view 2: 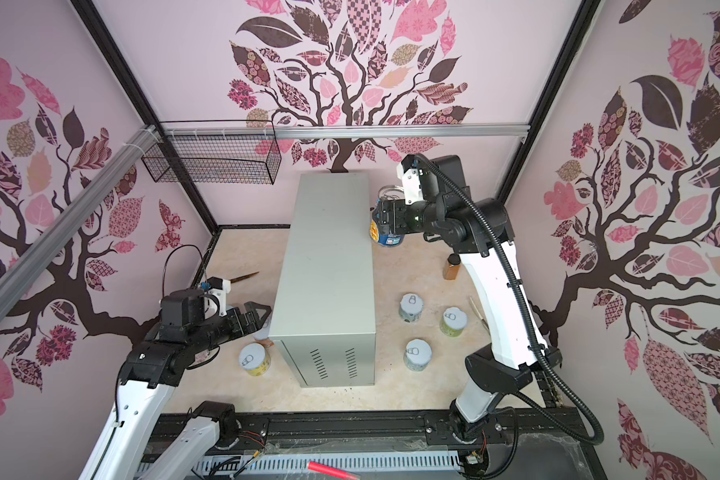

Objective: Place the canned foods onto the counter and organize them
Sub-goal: 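Carry the can with the right gripper over the cabinet top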

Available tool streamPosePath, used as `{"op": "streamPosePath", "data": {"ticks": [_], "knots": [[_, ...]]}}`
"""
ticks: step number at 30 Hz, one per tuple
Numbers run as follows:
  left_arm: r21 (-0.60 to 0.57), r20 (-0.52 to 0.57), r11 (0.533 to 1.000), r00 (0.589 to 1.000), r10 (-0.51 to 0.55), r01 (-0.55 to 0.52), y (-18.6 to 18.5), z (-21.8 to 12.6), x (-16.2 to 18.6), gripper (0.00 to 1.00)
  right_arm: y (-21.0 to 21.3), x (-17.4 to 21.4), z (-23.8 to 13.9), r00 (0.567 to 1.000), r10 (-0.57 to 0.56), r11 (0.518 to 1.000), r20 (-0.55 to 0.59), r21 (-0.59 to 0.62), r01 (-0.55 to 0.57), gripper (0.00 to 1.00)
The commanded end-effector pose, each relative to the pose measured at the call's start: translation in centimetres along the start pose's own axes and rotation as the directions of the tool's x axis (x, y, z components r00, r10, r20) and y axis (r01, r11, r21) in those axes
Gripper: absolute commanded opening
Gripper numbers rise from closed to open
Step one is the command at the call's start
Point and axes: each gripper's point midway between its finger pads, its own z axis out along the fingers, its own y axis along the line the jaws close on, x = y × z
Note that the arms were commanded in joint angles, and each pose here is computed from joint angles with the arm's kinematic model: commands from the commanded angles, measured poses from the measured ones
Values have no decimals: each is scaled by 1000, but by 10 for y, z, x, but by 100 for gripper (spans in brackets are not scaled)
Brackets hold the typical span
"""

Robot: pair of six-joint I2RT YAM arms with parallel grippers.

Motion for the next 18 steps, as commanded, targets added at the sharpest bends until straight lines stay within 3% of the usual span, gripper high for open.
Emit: {"op": "streamPosePath", "data": {"ticks": [1,18], "knots": [[42,68,998,996,53,-56,-18,-12,-22,98,20,-47,-14,983,-23,998,182,-61,34,38],[-38,72,994,991,109,-106,-6,8,-19,98,41,-58,61,970,-117,993,211,29,113,39]]}}
